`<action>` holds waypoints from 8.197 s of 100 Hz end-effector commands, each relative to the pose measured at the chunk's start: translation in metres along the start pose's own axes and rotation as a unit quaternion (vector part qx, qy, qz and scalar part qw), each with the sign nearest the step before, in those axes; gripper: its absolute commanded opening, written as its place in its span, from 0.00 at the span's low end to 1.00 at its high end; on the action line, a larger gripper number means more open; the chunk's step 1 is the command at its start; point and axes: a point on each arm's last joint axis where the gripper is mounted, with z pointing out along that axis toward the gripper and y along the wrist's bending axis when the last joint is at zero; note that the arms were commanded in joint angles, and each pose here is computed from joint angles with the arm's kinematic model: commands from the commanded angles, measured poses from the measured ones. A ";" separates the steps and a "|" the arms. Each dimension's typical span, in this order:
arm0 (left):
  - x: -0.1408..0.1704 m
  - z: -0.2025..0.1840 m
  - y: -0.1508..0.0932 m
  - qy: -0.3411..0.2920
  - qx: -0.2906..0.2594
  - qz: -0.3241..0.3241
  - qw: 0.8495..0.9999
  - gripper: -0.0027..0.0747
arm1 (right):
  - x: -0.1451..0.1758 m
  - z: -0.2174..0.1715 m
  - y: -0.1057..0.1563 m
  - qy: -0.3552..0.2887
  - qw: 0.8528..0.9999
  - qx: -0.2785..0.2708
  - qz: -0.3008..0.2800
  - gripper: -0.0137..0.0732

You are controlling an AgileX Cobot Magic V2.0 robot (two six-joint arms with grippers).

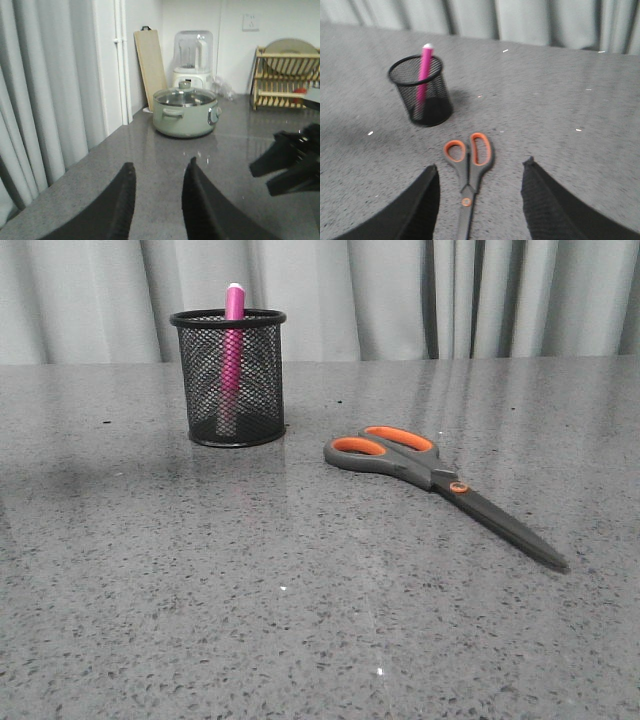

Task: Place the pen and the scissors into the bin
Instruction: 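Lower the right gripper over the scissors handles and grasp them, then lift the scissors and carry them above the mesh cup, then lower the scissors blades-down into the cup and open the right gripper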

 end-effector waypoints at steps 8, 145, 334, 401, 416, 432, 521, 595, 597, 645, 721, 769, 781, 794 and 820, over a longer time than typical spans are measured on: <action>-0.034 -0.026 -0.054 0.063 -0.043 0.098 0.992 0.28 | -0.032 0.035 0.004 0.029 0.998 -0.046 -0.014 0.51; 0.041 -0.096 -0.180 0.045 -0.066 0.108 0.991 0.28 | -0.017 0.235 0.044 0.465 0.884 0.012 -0.038 0.65; 0.041 -0.096 -0.182 0.047 -0.052 0.106 0.992 0.28 | -0.006 0.254 0.043 0.472 0.881 0.031 -0.011 0.07; 0.040 -0.096 -0.180 0.041 -0.064 0.107 0.991 0.28 | -0.168 0.177 0.069 0.056 0.998 -0.036 -0.019 0.07; 0.040 -0.096 -0.180 0.042 -0.065 0.108 0.991 0.28 | -0.176 0.189 0.083 -0.024 0.997 -0.062 -0.026 0.07; 0.040 -0.096 -0.180 0.043 -0.064 0.108 0.991 0.28 | -0.163 0.216 0.088 -0.063 0.995 -0.072 -0.029 0.07; 0.042 -0.096 -0.183 0.052 -0.049 0.108 0.992 0.28 | -0.071 0.278 0.092 -0.192 0.973 -0.115 -0.057 0.07; 0.044 -0.096 -0.182 0.060 -0.052 0.115 0.990 0.28 | -0.051 0.277 0.090 -0.180 0.975 -0.118 -0.057 0.07; 0.044 -0.096 -0.182 0.060 -0.052 0.115 0.990 0.28 | -0.051 0.277 0.090 -0.180 0.975 -0.118 -0.057 0.07; 0.044 -0.097 -0.181 0.065 -0.059 0.122 0.989 0.28 | -0.038 0.277 0.080 -0.155 0.981 -0.105 -0.054 0.07; 0.044 -0.097 -0.180 0.064 -0.062 0.122 0.989 0.28 | -0.022 0.287 0.076 -0.116 0.987 -0.097 -0.057 0.07; 0.044 -0.097 -0.180 0.064 -0.062 0.122 0.989 0.28 | -0.022 0.287 0.076 -0.120 0.986 -0.098 -0.056 0.33; 0.044 -0.097 -0.180 0.064 -0.062 0.122 0.989 0.28 | -0.022 0.287 0.076 -0.120 0.986 -0.098 -0.056 0.40; 0.044 -0.097 -0.180 0.064 -0.062 0.122 0.988 0.28 | -0.022 0.287 0.076 -0.120 0.986 -0.098 -0.056 0.42; 0.044 -0.097 -0.180 0.065 -0.062 0.123 0.988 0.28 | -0.024 0.287 0.076 -0.127 0.985 -0.099 -0.056 0.42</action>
